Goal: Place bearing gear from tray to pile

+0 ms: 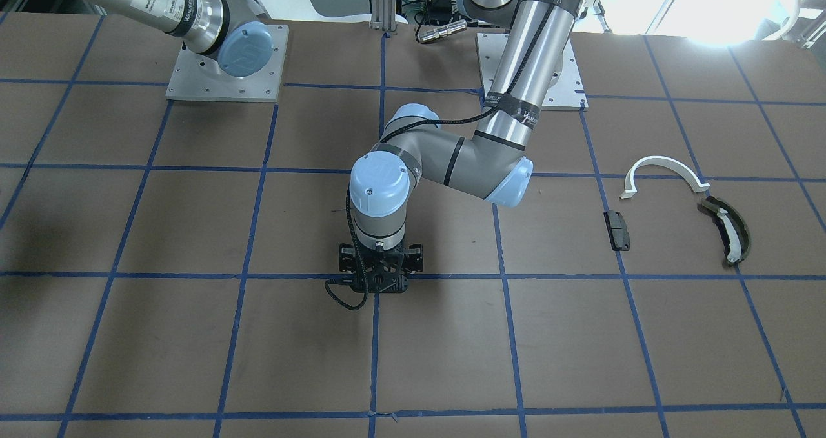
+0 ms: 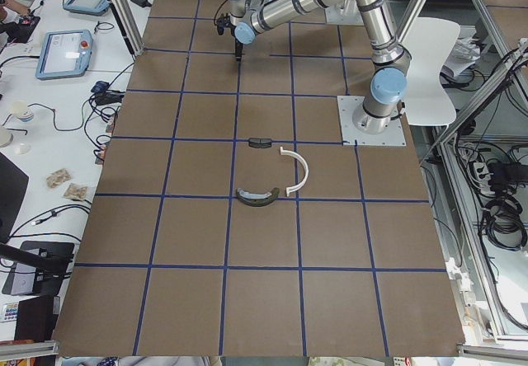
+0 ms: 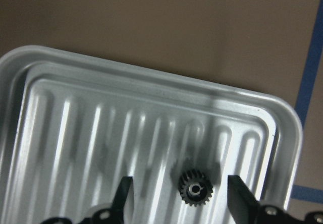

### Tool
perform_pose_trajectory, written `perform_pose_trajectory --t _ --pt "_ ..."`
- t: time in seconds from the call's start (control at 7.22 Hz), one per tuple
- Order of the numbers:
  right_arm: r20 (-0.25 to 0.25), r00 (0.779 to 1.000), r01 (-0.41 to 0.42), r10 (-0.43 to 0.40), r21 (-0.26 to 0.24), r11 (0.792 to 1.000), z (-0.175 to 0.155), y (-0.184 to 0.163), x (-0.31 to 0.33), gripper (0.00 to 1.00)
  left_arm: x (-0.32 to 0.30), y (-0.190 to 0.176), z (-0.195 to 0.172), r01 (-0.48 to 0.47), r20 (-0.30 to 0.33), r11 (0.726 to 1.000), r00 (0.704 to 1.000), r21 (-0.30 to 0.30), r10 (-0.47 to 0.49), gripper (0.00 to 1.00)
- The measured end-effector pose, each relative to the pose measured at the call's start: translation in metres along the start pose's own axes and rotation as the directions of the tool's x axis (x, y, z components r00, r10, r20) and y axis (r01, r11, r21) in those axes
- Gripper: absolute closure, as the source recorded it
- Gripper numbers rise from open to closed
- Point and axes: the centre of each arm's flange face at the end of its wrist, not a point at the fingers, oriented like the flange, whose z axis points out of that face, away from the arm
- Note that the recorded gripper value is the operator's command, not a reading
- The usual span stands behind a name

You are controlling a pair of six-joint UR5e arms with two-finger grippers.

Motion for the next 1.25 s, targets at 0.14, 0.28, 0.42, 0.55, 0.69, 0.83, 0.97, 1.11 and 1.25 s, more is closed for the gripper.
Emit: perform_pose_trajectory --t 0.14,0.28,0.42,0.55,0.69,0.83,0.97,1.11,1.25 --pt "0.002 1.0 -0.001 0.001 -0.001 1.0 0.002 0.002 0.001 0.82 0.001 -0.003 -0.002 0.003 -0.004 1.0 1.0 0.006 -0.003 0.25" --pt "0.005 1.0 -0.001 0.001 -0.002 1.0 0.002 0.002 0.0 1.0 0.002 -0.006 -0.003 0.005 -0.007 1.0 1.0 0.012 -0.005 0.29" --pt "0.008 1.0 -0.001 0.001 -0.002 1.0 0.003 0.003 0.0 1.0 0.003 -0.009 -0.002 0.003 -0.008 1.0 1.0 0.016 -0.003 0.39" --pt "0.009 1.0 -0.001 0.001 -0.002 1.0 0.003 0.003 0.0 1.0 0.004 -0.012 -0.004 0.002 -0.006 1.0 1.0 0.022 -0.002 0.57" --pt "0.011 1.0 -0.001 0.001 -0.003 1.0 0.0 0.002 0.0 1.0 0.003 -0.012 -0.006 0.003 -0.007 1.0 1.0 0.023 -0.002 0.89" --pt "0.017 1.0 -0.005 0.005 -0.006 1.0 -0.012 0.001 -0.002 1.0 0.003 -0.012 -0.007 0.004 -0.01 1.0 1.0 0.022 -0.004 0.97" --pt "0.03 1.0 -0.007 0.007 -0.01 1.0 -0.039 -0.005 -0.01 1.0 0.003 -0.011 -0.006 0.007 -0.01 1.0 1.0 0.017 -0.006 0.97" --pt "0.052 0.999 -0.015 0.016 -0.016 1.0 -0.078 -0.017 -0.029 1.0 0.002 -0.01 -0.005 0.009 -0.012 1.0 1.0 0.013 -0.009 1.0" --pt "0.081 0.996 -0.036 0.038 -0.029 0.999 -0.12 -0.038 -0.062 1.0 0.002 -0.011 -0.006 0.011 -0.015 1.0 1.0 0.011 -0.011 1.0"
